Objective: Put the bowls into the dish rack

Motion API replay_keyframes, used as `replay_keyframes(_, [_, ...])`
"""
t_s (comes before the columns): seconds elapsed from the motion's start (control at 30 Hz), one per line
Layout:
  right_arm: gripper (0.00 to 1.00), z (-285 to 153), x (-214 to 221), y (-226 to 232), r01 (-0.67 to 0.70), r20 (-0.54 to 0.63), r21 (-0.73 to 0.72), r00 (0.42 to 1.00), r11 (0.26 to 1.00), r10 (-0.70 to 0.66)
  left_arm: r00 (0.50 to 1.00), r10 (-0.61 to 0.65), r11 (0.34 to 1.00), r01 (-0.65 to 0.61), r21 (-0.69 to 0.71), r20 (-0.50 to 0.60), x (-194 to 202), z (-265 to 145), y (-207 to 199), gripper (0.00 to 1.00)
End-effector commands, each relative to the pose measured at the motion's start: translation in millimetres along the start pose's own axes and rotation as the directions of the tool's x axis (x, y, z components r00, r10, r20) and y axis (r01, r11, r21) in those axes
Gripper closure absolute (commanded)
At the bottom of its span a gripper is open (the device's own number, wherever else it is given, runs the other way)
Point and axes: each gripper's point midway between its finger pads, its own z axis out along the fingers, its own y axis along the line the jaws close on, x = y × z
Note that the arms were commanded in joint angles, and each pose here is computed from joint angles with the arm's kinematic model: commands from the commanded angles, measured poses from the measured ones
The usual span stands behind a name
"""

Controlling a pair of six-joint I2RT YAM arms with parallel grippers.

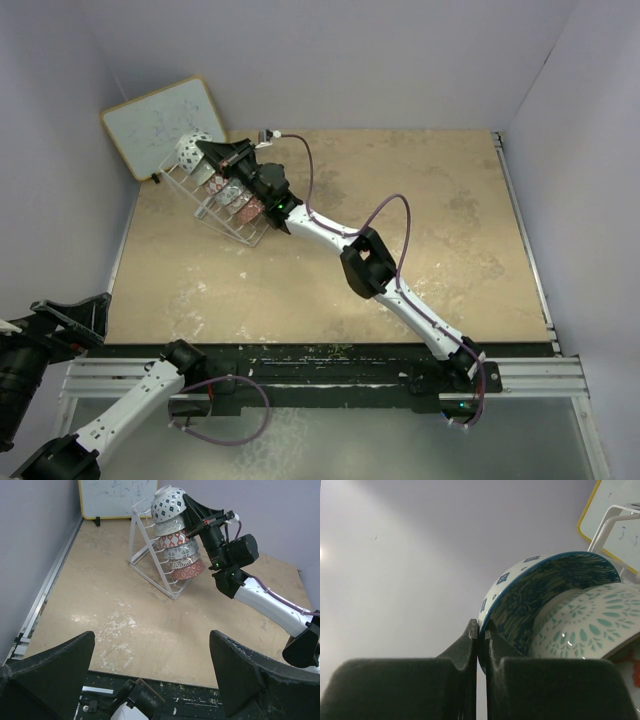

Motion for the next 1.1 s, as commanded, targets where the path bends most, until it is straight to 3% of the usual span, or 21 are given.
replay_keyframes(0.0, [0.98,8,-10,49,0.004,0.050,-0.109,0.999,0.994,0.002,1.000,0.001,1.000,-0.001,-0.001,0.009,-1,0,2,0.01])
replay_keyframes(0.1, [0.93,8,-9,49,0.002,0.048,-0.106,0.999,0.994,0.003,1.000,-0.003,1.000,0.003,0.000,0.010,-1,0,3,0.01])
replay_keyframes(0.3, [0.73,10,-9,54,0.013,0.053,-0.094,0.999,0.996,-0.008,1.000,-0.006,1.000,0.006,0.001,0.009,-1,0,2,0.01])
replay_keyframes(0.43, [0.66,10,-9,54,0.021,0.052,-0.081,0.998,0.996,-0.016,1.000,-0.004,1.000,0.004,-0.003,0.005,-1,2,1,0.01])
replay_keyframes(1.07, [0.56,2,-7,48,-0.014,0.026,0.026,1.000,1.000,0.014,0.999,-0.019,1.000,0.019,-0.002,0.027,-4,-3,5,0.01])
